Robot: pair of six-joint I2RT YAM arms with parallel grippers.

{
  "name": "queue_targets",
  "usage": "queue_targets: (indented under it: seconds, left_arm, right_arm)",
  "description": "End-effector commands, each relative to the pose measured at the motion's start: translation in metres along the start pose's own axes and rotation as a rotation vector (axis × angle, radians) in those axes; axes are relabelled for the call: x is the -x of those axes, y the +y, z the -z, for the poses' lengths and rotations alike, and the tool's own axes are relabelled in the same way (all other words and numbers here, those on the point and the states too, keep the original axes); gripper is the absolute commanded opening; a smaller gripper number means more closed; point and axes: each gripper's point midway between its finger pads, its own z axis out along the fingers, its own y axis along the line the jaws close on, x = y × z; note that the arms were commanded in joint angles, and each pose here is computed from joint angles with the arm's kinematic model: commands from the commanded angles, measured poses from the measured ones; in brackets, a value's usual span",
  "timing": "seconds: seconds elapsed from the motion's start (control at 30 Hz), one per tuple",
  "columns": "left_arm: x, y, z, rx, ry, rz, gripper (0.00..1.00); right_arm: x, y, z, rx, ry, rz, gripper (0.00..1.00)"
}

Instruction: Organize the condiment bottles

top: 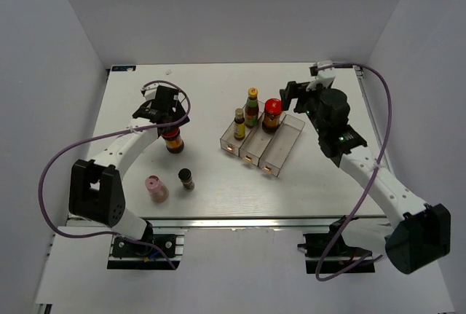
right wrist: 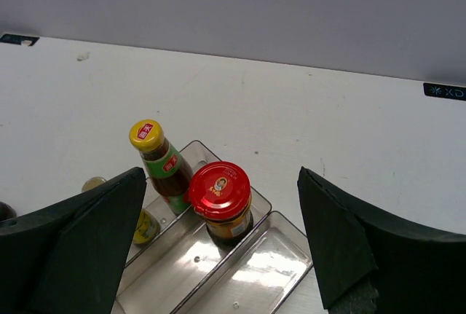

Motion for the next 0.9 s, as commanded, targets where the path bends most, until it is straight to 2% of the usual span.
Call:
queue_targets:
  seconds: [0.0, 0.17, 0.37, 0.4, 0.47, 0.5, 0.6, 0.7, 0.87]
  left_arm:
    - [0.011, -0.005, 0.004, -0.01, -0.009, -0.005, 0.98]
    - [0.004, -0.008, 0.006, -0.035, 0.02, -0.001, 0.91]
    - [0.0, -0.003, 0.005, -0.021, 0.027, 0.002, 0.73]
    - [-0.002, -0.003, 0.004, -0.014, 0.032, -0.003, 0.66]
    - [-0.005, -0.002, 0.003, -0.013, 0.044, -0.009, 0.58]
    - [-0.006, -0.002, 0.003, -0.012, 0.049, -0.011, 0.49]
    - [0.0, -0.002, 0.009, -0.019, 0.039, -0.01, 0.38]
    - [0.01, -0.009, 0.019, -0.056, 0.016, 0.001, 0.33]
    - [0.033, -0.035, 0.052, -0.226, -0.04, 0.017, 0.29]
  right_arm:
    - [0.012, -0.007, 0.018, -0.04, -0.09, -0.102, 0.89]
    - [0.007, -0.02, 0.045, -0.096, -0.121, -0.14, 0.89]
    - [-0.005, -0.03, 0.057, -0.137, -0.117, -0.136, 0.89]
    - [-0.004, -0.031, 0.059, -0.139, -0.123, -0.14, 0.89]
    - [-0.008, -0.033, 0.063, -0.148, -0.123, -0.142, 0.89]
    - [-0.008, -0.036, 0.065, -0.163, -0.127, -0.146, 0.89]
    - [-0.011, -0.039, 0.07, -0.177, -0.127, -0.147, 0.89]
    - [-0.013, -0.039, 0.073, -0.176, -0.124, -0.147, 0.89]
    - [-0.014, -0.04, 0.077, -0.181, -0.121, -0.154, 0.89]
